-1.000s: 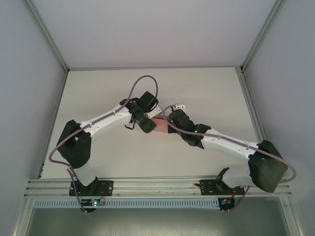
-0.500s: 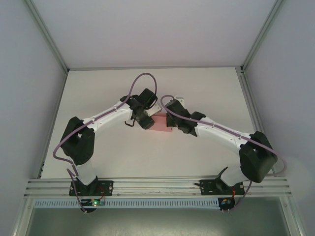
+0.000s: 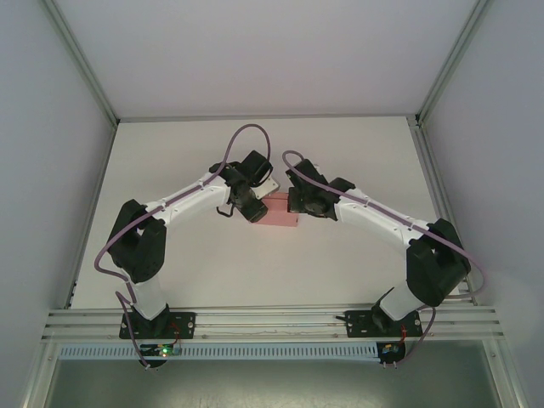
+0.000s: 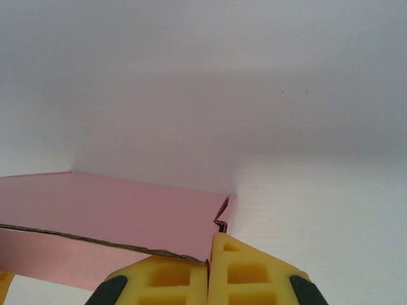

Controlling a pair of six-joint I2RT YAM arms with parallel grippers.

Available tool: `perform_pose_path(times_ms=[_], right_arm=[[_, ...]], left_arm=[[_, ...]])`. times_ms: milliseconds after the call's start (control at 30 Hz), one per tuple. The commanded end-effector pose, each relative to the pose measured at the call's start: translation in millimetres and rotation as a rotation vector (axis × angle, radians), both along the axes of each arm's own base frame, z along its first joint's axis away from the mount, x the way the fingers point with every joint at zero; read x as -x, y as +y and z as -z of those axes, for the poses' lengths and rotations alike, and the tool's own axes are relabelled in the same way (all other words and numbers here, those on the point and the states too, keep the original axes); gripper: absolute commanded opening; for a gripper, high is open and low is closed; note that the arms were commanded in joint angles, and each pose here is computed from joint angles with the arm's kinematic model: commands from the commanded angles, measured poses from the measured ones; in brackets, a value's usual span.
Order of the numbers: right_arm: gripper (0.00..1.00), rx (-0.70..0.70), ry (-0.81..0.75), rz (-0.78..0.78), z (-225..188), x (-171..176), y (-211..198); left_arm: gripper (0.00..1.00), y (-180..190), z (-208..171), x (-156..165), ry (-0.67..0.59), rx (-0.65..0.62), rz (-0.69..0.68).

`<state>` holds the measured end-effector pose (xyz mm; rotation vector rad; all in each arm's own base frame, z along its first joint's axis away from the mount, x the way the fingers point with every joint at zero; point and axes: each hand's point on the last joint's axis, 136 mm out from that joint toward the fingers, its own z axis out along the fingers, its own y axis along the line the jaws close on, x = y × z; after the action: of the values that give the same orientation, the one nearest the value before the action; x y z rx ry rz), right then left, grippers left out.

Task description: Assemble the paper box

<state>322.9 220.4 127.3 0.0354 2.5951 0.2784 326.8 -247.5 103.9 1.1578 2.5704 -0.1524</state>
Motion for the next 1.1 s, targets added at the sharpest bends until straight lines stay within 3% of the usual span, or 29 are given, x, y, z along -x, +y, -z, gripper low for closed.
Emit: perform_pose_path(times_ms=[0, 200, 433, 667, 833, 1000, 1067], right_arm=[[0.0, -0.109, 0.0, -0.076, -2.0, 3.4, 34.2], [0.0, -0.055, -0.124, -0.053, 35.8, 6.5, 19.0], [0.0, 0.003, -0.229, -0.072, 31.1, 7.5, 17.8], [0.0, 0.06, -0.217, -0.06, 35.4, 10.1, 13.7], [0.0, 0.072, -0.208, -0.061, 38.9, 10.0, 13.6], [0.0, 0.079, -0.198, -0.072, 40.3, 9.5, 15.4], [0.0, 0.074, -0.197, -0.075, 40.2, 9.5, 16.6]], left_arm=[[0.53, -19.8, 8.8, 7.9, 0.061, 0.065, 0.034], [0.55, -21.7, 6.5, 6.6, 0.065, 0.078, 0.015], [0.61, -17.0, -5.0, 2.1, 0.061, 0.092, -0.033], [0.89, -3.4, -34.3, -0.1, 0.0, 0.101, -0.085], [0.97, 21.4, -44.2, -0.6, -0.06, 0.023, -0.15], [0.96, 49.9, -45.6, -0.1, -0.086, -0.021, -0.238], [0.87, 53.2, -46.9, -0.4, -0.079, 0.004, -0.261]])
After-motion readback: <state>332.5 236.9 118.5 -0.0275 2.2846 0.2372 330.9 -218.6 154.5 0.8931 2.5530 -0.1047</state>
